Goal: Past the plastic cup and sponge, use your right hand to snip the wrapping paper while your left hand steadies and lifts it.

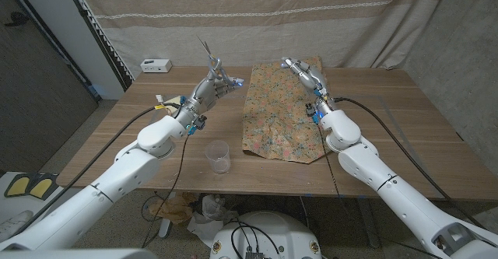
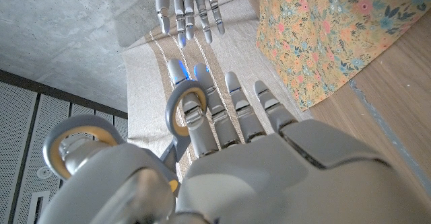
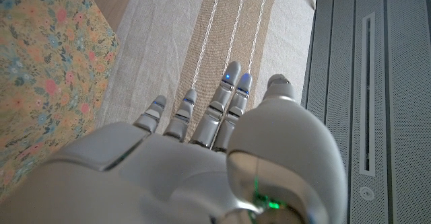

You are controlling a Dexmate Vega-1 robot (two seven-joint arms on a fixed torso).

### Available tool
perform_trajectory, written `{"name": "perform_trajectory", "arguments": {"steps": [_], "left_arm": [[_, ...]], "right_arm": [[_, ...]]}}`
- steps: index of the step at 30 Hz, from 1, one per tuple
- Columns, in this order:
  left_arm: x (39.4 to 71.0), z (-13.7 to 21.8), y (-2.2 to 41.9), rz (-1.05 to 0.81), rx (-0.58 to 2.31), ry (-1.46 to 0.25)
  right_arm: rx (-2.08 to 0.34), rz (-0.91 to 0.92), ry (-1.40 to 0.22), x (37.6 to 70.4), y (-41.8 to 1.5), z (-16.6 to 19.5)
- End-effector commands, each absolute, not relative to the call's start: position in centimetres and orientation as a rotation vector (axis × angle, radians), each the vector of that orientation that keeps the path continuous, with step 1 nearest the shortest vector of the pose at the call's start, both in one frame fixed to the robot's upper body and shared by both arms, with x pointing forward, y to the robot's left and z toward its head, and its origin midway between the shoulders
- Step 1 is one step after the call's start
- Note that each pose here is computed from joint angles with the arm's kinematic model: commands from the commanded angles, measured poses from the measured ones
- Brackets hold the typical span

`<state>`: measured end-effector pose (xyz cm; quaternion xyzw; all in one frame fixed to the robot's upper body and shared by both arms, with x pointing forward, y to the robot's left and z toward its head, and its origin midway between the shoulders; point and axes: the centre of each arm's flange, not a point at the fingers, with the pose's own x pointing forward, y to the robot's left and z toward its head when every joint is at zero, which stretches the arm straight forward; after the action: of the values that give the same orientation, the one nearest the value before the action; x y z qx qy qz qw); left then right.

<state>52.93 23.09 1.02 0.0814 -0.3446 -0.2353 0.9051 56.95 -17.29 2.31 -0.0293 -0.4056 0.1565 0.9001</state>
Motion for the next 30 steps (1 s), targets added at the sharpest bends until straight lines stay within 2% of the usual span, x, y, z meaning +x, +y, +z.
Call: {"name": "perform_trajectory", "arguments": {"steps": [1, 30], "left_arm": [[52.6, 0.5, 23.6, -0.474, 0.149, -0.717], [52.1, -0.3, 24.9, -0.467, 0.134, -0.701]], "right_arm": [[-0.144, 0.317, -0.795, 56.9, -18.3, 1.9], [-0.289, 0.317, -0.759, 55.2, -18.2, 0.2]]}}
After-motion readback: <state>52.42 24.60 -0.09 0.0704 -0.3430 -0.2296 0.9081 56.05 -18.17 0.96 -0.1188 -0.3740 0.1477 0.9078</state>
